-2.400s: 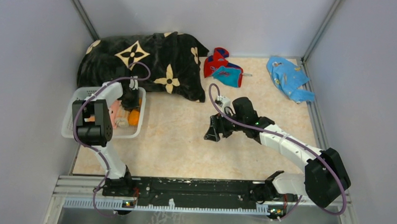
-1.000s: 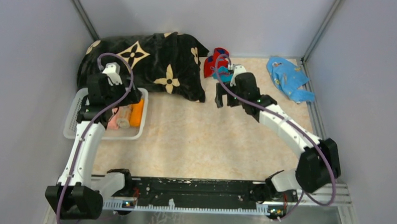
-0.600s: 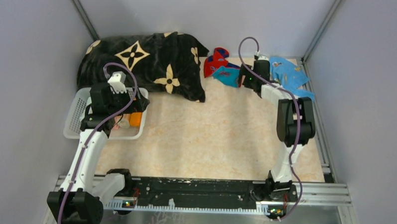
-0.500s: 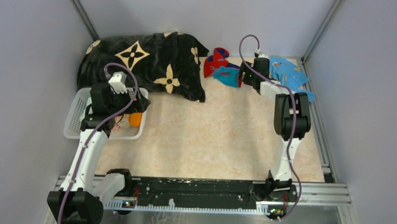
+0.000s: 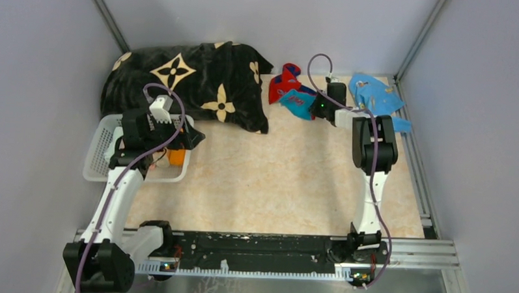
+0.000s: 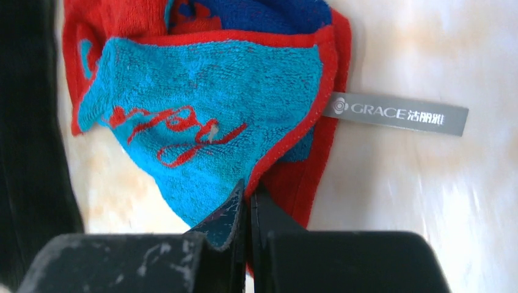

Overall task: Roll the towels
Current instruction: Move the towel to the center of the board, then flatten out the towel at the center of the board.

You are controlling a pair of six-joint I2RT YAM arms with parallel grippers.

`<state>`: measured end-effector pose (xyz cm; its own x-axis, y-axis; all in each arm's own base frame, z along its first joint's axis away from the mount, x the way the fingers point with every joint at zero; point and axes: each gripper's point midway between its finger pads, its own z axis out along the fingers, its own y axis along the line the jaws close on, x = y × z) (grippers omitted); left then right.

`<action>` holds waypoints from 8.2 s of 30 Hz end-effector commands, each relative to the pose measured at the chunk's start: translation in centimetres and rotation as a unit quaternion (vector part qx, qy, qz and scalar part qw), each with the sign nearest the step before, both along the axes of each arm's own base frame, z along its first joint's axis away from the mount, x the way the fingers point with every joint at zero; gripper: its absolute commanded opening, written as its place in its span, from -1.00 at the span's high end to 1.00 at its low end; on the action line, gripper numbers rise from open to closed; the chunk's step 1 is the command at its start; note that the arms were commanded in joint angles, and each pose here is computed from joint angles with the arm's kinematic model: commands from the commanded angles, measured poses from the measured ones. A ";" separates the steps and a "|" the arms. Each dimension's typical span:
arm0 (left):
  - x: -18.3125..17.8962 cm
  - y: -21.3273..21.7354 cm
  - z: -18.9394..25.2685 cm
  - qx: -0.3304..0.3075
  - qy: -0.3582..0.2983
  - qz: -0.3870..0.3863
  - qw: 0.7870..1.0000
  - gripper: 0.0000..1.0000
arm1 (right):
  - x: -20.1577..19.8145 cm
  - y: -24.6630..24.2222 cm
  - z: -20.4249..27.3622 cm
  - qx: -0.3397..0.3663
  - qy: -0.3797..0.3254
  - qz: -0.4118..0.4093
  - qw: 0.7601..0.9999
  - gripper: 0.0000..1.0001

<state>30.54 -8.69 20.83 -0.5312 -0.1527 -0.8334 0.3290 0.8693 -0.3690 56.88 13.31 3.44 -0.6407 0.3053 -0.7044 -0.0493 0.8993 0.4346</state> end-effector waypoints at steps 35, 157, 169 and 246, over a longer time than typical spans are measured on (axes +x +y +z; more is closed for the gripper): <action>-6.6 -20.0 -7.4 -0.009 0.119 -0.192 0.974 -0.76 | -30.6 5.2 11.5 -0.116 -0.023 0.136 0.984 -0.12; -7.6 -13.2 -10.4 0.124 0.141 -0.034 0.982 -0.66 | -28.9 10.1 9.0 0.039 0.036 0.173 0.983 -0.04; -8.5 -12.2 -12.0 0.099 0.160 -0.043 0.981 -0.68 | -33.2 18.0 3.3 0.090 0.128 0.258 0.953 -0.12; -7.6 -10.7 -8.2 0.064 0.084 0.084 0.991 0.87 | -27.7 -1.3 1.3 -0.067 0.150 -0.014 0.986 -0.22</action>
<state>22.50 -17.73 11.77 -0.6533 -0.0820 -0.7526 0.1037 0.9751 -0.1962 29.07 14.13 3.08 -0.8416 0.2605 -0.4732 0.0691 0.9207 0.3840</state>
